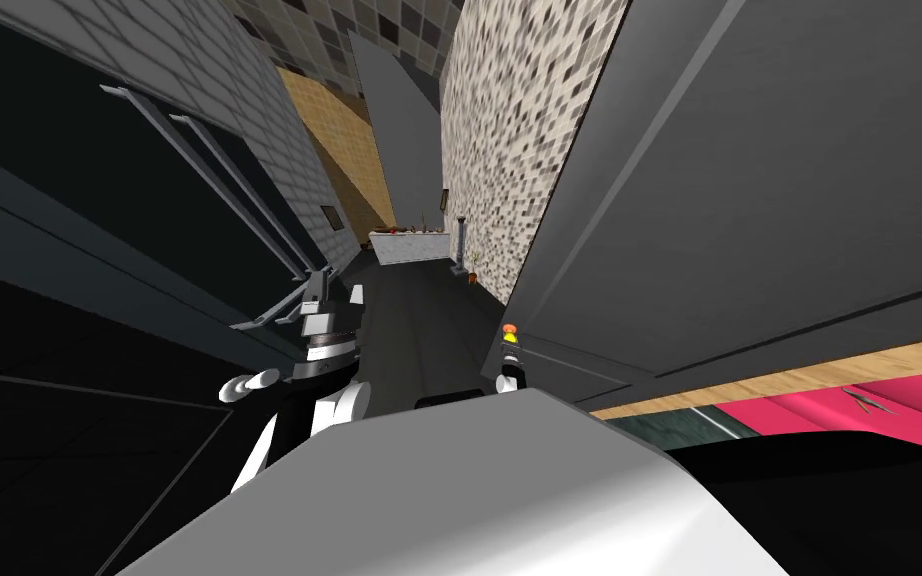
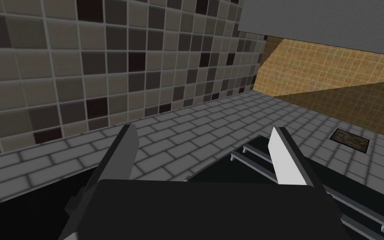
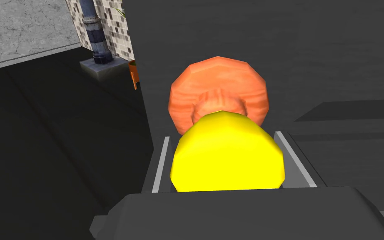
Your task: Push the door open
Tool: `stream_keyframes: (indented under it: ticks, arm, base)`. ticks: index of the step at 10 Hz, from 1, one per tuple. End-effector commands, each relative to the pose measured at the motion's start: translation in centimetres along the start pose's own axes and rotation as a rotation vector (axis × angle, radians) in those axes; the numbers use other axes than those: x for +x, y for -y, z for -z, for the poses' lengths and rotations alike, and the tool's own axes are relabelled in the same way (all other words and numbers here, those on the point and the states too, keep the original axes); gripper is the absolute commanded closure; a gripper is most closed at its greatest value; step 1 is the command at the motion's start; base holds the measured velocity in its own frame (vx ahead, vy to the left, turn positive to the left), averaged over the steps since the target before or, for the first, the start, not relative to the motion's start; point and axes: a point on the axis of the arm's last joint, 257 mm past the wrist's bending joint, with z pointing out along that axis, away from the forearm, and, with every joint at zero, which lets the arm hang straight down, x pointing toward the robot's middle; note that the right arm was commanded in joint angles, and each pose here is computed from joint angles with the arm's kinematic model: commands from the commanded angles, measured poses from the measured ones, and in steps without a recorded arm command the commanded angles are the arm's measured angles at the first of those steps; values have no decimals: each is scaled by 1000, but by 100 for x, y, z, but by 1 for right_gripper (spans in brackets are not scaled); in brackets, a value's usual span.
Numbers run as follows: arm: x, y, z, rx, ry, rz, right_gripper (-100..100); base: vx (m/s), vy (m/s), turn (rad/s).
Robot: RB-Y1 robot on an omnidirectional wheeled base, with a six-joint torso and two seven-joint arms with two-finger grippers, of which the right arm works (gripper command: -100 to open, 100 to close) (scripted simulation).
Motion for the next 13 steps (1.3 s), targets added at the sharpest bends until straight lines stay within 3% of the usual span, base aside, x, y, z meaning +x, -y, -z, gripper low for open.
stream_keyframes:
  ticks: [1,5,6,13]
  arm:
    - [63,-190,-71,-41,-17,4,100]
    - [57,-322,-88,-83,-14,2,100]
    - [15,-298,-53,-76,-5,3,100]
    - [52,-805,-89,-196,-13,3,100]
  base:
    - [226,42,-60]
    - [207,28,-54]
    - [95,10,-30]
    - [196,-11,-57]
